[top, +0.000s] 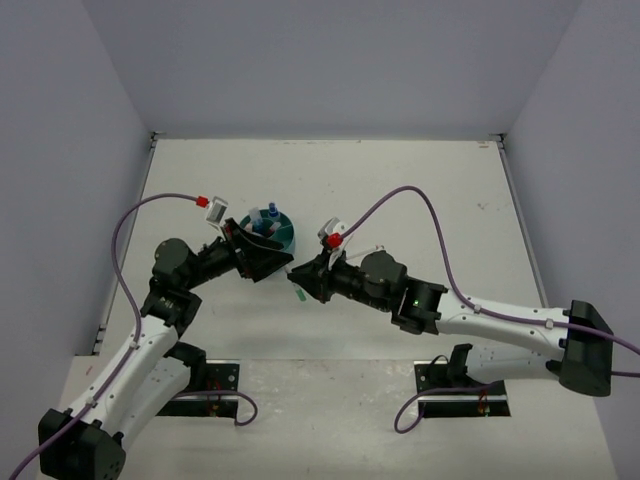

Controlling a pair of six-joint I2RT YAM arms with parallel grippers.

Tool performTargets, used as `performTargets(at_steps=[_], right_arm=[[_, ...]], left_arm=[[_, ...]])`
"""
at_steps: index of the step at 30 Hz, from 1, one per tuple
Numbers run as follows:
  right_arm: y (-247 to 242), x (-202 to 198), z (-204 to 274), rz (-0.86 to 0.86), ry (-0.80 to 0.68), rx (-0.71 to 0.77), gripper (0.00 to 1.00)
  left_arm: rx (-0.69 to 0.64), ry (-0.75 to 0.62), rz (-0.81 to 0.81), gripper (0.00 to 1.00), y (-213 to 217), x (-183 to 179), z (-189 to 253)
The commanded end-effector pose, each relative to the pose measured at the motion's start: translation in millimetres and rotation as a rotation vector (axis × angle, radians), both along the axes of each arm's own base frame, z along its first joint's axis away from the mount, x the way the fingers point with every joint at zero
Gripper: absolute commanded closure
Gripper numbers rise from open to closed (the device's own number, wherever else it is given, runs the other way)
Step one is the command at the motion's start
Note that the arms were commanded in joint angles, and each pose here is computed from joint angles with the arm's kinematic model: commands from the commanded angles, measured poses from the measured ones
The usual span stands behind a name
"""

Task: Sort the stationery into containers
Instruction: Pick up the pen from the center of the board, then place the pen in the storage box.

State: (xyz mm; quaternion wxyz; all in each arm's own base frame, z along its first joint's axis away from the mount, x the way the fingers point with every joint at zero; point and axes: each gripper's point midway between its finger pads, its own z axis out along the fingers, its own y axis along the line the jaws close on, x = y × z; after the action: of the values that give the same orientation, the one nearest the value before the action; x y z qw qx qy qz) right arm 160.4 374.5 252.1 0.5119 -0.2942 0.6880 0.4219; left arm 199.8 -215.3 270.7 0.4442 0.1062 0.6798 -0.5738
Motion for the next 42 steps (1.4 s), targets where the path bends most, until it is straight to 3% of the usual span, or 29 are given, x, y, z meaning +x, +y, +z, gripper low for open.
performTargets(at_steps=[1,8,10,12,13,14,17,18,20,23,28,42], right_arm=[[2.1,-4.3,34.9,0.039,-0.079,0.085,1.0],[-1.7,-3.5,44.1,0.029,-0.096,0.097,1.0],[-1.6,-2.6,43.5,0.026,-0.1,0.091,1.0],[-2.0,-0.7,41.3,0.016,-0.099,0.083,1.0],[-3.3,1.2,40.1,0.004,-0.098,0.077,0.98],[-5.1,2.7,37.5,-0.008,-0.093,0.072,0.86],[-19.3,11.4,29.6,-0.093,-0.066,0.066,0.16],[-31.0,22.8,20.7,-0.179,-0.049,0.056,0.04],[-52.1,37.6,11.6,-0.295,-0.011,0.05,0.01],[-92.2,54.7,0.3,-0.453,0.038,0.036,0.01],[-127.7,55.3,1.1,-0.496,0.036,0.078,0.01],[-144.0,59.8,-14.3,-0.537,0.048,0.055,0.01]], left_arm=[[-0.071,-0.066,-0.096,0.2,-6.2,-19.0,17.2],[-0.087,-0.058,-0.133,0.62,-11.8,-22.1,17.3],[-0.087,-0.06,-0.131,0.85,-12.3,-20.3,19.3],[-0.085,-0.054,-0.127,0.97,-13.1,-17.9,19.2],[-0.08,-0.051,-0.118,0.99,-13.1,-15.3,19.7],[-0.072,-0.061,-0.103,1.0,-12.8,-11.5,21.4],[0.004,-0.081,0.079,1.0,-1.8,22.1,17.5],[0.07,-0.131,0.182,1.0,7.5,39.9,18.9],[0.174,-0.136,0.411,1.0,34.0,74.8,7.0],[0.281,-0.178,0.568,1.0,55.4,104.1,-1.1],[0.326,-0.316,0.574,1.0,49.8,122.9,17.2],[0.55,-0.362,0.57,1.0,22.4,139.8,-35.2]])
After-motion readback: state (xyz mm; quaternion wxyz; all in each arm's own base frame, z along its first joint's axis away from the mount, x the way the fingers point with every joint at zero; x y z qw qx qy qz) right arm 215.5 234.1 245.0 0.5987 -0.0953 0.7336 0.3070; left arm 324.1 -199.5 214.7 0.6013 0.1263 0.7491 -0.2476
